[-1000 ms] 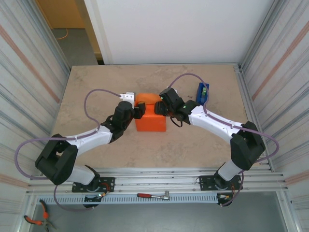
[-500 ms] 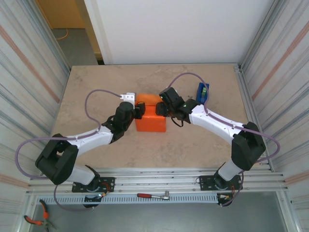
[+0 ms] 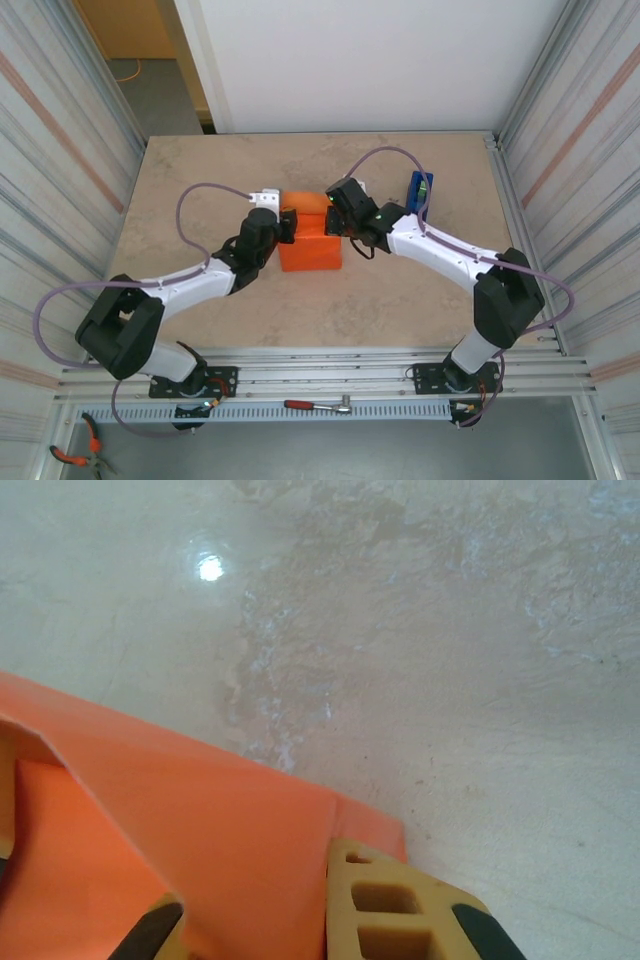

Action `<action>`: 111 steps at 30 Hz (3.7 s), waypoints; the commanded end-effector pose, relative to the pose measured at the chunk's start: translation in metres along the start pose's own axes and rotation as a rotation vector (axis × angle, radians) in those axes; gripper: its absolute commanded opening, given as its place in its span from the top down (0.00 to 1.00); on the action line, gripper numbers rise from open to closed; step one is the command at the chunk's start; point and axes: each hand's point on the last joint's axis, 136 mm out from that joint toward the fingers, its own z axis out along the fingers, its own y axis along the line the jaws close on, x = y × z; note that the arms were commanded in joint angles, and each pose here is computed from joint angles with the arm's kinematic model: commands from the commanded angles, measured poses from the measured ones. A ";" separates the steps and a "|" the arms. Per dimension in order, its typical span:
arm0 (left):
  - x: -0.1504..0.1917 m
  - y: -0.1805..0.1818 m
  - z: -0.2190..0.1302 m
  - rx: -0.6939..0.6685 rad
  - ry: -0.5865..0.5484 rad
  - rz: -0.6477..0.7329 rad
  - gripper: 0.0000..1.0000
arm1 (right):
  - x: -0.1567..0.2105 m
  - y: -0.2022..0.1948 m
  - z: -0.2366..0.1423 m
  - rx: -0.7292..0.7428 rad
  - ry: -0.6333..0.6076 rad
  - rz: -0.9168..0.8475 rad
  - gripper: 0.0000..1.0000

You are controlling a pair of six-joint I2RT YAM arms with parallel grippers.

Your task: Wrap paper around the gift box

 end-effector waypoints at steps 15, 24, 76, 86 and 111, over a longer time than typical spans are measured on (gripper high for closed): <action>-0.057 -0.041 -0.027 0.126 -0.088 0.023 1.00 | -0.004 0.015 -0.033 -0.027 0.019 -0.054 1.00; -0.029 -0.037 -0.034 0.126 -0.056 0.001 1.00 | 0.020 -0.001 -0.036 -0.017 0.034 -0.026 1.00; -0.049 0.004 -0.073 0.112 -0.152 -0.113 0.38 | 0.074 -0.019 -0.003 0.041 0.168 0.001 0.38; -0.019 -0.005 -0.077 0.137 -0.101 -0.099 0.32 | 0.083 -0.019 0.000 0.040 0.181 -0.002 0.39; 0.022 -0.006 -0.026 -0.024 0.006 0.016 0.34 | 0.053 -0.008 -0.028 0.012 0.123 -0.030 0.35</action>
